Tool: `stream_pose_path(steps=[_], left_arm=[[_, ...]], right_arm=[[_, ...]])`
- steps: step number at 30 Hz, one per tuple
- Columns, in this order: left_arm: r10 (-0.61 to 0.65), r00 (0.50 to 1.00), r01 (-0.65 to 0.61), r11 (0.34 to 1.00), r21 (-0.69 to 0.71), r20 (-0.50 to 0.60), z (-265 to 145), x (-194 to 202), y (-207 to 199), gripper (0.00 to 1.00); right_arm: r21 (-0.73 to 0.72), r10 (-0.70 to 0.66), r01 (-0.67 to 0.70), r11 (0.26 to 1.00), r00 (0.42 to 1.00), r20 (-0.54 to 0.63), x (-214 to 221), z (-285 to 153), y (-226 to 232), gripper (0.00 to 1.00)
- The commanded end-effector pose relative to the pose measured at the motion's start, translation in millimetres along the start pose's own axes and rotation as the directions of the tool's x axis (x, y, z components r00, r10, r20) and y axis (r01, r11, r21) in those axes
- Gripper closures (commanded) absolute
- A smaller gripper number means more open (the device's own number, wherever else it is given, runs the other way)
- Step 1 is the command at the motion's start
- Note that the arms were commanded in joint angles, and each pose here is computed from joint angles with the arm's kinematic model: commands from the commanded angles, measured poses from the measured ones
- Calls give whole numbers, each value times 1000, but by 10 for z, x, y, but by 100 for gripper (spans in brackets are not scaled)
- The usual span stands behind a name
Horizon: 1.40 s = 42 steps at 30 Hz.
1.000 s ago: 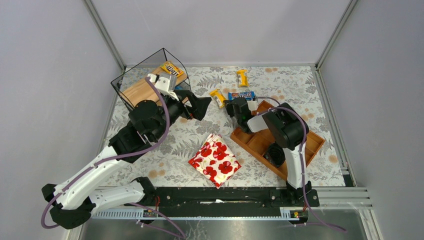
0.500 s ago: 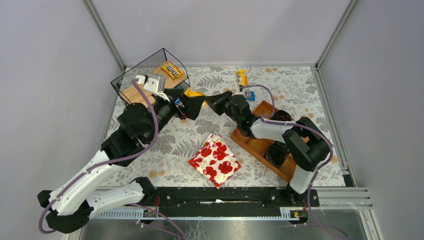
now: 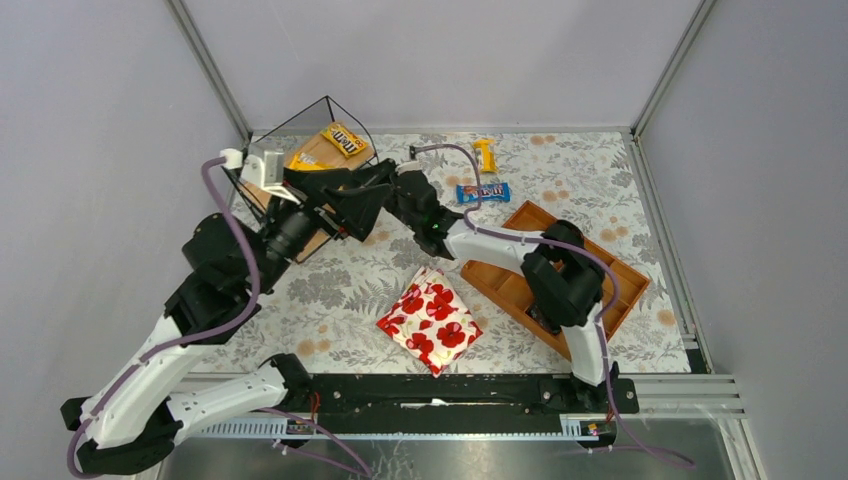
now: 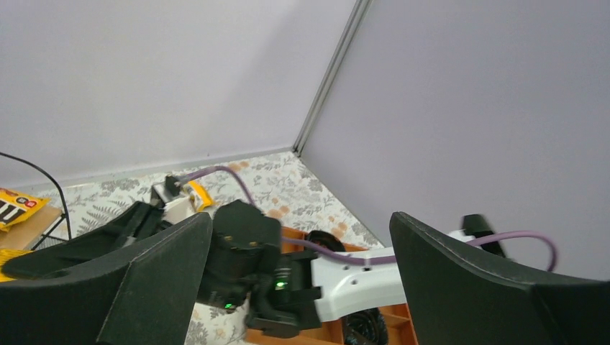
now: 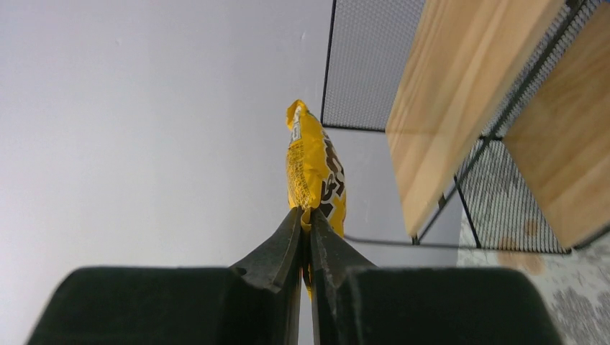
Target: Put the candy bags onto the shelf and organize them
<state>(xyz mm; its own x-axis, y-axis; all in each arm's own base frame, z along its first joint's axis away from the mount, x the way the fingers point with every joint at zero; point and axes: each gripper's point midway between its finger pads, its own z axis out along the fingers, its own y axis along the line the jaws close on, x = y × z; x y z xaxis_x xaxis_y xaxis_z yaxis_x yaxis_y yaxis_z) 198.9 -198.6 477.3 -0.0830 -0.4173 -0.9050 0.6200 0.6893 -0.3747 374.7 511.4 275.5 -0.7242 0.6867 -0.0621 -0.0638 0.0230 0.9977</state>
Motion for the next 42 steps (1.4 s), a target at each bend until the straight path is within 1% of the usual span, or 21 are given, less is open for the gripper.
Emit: stream_pose_path(steps=[1,6,9,11,17,25,42], left_arm=[[-29,998,27,999,39,57,-93,-256,-102,1],[-44,997,40,998,56,66,-145,-287,-128,1],[-39,997,36,998,44,71,-146,-273,-96,1],[-36,996,34,999,34,78,-153,-268,-70,1],[-23,995,23,1000,0,92,-169,-234,14,1],[-14,996,15,1000,-8,94,-177,-204,33,1],[-10,997,11,1000,-9,81,-143,-145,37,1]], right_arm=[[1,30,-30,1000,993,113,-77,345,22,88],[23,25,-29,999,984,175,-132,684,-48,88],[63,10,-23,998,977,211,-172,823,-252,88],[67,12,-28,997,974,228,-198,929,-260,88],[114,-29,-4,994,959,282,-291,1113,-437,87],[154,-46,-5,988,944,328,-473,1146,-617,87],[182,-68,-2,983,925,375,-655,1059,-644,87]])
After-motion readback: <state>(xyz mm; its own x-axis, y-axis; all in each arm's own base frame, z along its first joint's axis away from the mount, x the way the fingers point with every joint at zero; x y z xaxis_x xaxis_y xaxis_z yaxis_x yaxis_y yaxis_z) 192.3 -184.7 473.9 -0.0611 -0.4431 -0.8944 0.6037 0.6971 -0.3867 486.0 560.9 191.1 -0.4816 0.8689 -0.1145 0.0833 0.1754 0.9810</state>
